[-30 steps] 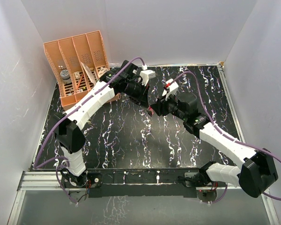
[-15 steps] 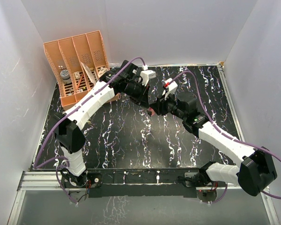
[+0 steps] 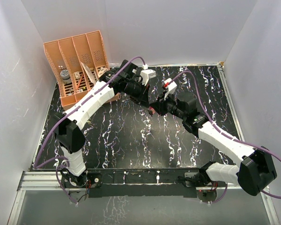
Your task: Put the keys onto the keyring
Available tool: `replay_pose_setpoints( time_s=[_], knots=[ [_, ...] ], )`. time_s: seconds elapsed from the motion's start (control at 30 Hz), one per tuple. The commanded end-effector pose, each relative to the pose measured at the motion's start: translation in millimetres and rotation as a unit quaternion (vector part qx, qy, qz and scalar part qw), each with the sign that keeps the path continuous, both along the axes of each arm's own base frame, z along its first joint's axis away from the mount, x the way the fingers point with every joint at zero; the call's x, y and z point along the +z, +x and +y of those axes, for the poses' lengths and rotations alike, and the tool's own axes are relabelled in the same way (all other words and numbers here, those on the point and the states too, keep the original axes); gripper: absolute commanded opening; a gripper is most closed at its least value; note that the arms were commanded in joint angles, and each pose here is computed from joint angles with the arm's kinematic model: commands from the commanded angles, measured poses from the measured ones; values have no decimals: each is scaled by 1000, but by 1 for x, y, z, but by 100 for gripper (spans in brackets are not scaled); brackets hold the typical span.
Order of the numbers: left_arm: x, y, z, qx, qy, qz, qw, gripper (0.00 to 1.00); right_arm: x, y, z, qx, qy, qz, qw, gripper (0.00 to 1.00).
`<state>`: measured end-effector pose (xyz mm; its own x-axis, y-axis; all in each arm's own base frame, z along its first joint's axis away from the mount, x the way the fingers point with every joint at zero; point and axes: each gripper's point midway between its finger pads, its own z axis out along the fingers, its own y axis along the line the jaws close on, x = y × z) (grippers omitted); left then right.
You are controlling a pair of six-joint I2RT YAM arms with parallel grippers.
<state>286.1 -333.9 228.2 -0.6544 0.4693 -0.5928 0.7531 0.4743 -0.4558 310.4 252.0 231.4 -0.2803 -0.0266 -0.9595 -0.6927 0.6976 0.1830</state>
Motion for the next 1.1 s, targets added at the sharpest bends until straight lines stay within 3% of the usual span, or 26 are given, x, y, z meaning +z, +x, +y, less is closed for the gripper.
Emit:
replay_pose_setpoints(
  time_s=[0.0, 0.13, 0.37, 0.6, 0.73, 0.87, 0.97, 1.07],
  knots=[
    [19, -15, 2, -14, -23, 5, 1000, 0, 42, 14, 1, -16, 35, -61, 997, 5],
    [19, -11, 3, 4, -22, -5, 1000, 0, 46, 15, -1, -27, 46, -63, 997, 0],
    [22, -4, 6, 27, -25, -28, 999, 22, 46, 16, -3, -39, 55, -61, 996, 0],
    [37, 11, 10, 74, -50, -90, 992, 30, 47, 20, -7, -56, 59, -56, 995, 0],
    [56, 21, 22, 136, -101, -167, 971, 34, 48, 23, -9, -70, 71, -45, 994, 0],
    [87, 22, 38, 201, -190, -244, 929, 43, 52, 22, -6, -69, 91, -37, 993, 0],
    [100, 18, 46, 222, -242, -272, 904, 44, 54, 20, -3, -63, 104, -31, 992, 0],
    [101, 17, 45, 226, -271, -277, 894, 44, 56, 19, 0, -59, 117, -22, 991, 0]
  ],
)
